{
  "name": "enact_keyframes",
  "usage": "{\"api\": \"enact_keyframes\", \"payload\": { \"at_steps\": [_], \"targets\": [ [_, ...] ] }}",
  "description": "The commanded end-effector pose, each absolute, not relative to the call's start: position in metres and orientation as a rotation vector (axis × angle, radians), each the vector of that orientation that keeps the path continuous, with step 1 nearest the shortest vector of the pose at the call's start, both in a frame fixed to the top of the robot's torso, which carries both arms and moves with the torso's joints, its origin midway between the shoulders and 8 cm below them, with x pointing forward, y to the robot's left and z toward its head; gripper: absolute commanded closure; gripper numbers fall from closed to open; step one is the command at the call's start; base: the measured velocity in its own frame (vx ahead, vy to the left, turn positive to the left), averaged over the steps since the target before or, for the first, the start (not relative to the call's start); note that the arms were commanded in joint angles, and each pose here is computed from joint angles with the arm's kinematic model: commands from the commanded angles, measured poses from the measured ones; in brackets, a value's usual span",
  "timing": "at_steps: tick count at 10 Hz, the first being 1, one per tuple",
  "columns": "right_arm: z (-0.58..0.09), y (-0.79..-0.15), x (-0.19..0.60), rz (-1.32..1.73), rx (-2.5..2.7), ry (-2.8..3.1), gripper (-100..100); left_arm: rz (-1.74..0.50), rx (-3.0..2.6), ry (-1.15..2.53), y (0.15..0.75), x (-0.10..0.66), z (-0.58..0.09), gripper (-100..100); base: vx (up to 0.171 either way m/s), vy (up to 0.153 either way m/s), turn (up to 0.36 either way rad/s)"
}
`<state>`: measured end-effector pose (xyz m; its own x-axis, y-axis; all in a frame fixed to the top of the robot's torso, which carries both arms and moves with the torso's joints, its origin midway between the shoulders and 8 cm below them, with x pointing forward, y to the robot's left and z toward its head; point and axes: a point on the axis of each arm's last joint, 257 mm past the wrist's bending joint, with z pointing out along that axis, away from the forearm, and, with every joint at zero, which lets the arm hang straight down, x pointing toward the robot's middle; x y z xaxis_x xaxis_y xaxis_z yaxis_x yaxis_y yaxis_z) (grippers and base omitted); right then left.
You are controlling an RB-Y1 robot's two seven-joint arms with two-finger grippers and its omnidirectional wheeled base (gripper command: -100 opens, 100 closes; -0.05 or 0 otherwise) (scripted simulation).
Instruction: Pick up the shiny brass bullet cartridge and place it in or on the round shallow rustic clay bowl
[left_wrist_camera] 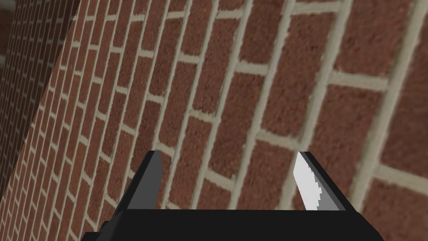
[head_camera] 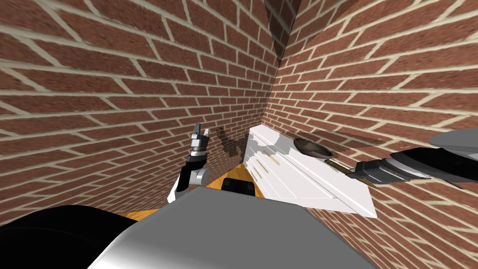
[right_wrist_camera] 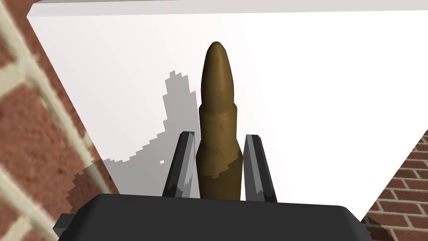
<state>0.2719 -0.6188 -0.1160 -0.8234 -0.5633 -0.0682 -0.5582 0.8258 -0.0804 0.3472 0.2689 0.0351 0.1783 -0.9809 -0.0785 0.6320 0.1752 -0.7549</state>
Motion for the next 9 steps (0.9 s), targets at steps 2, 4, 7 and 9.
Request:
{"api": "enact_keyframes", "payload": {
  "at_steps": [2,4,7,9],
  "targets": [
    [-0.111,-0.623,0.277,-0.086,-0.766,2.915,100,-1.265,-0.659,0.653,0.269,0.347,0.035,0,-0.040,-0.019,-0.078],
    [-0.105,-0.626,0.282,-0.083,-0.675,2.903,100,-1.265,-0.659,0.653,0.269,0.347,0.035,0,-0.035,-0.014,-0.069],
    [-0.094,-0.630,0.291,-0.073,-0.557,2.875,100,-1.265,-0.659,0.653,0.269,0.347,0.035,0,-0.029,0.010,-0.050],
    [-0.075,-0.626,0.300,-0.065,-0.504,2.859,100,-1.265,-0.659,0.653,0.269,0.347,0.035,0,-0.011,0.063,-0.016]
  ]
}}
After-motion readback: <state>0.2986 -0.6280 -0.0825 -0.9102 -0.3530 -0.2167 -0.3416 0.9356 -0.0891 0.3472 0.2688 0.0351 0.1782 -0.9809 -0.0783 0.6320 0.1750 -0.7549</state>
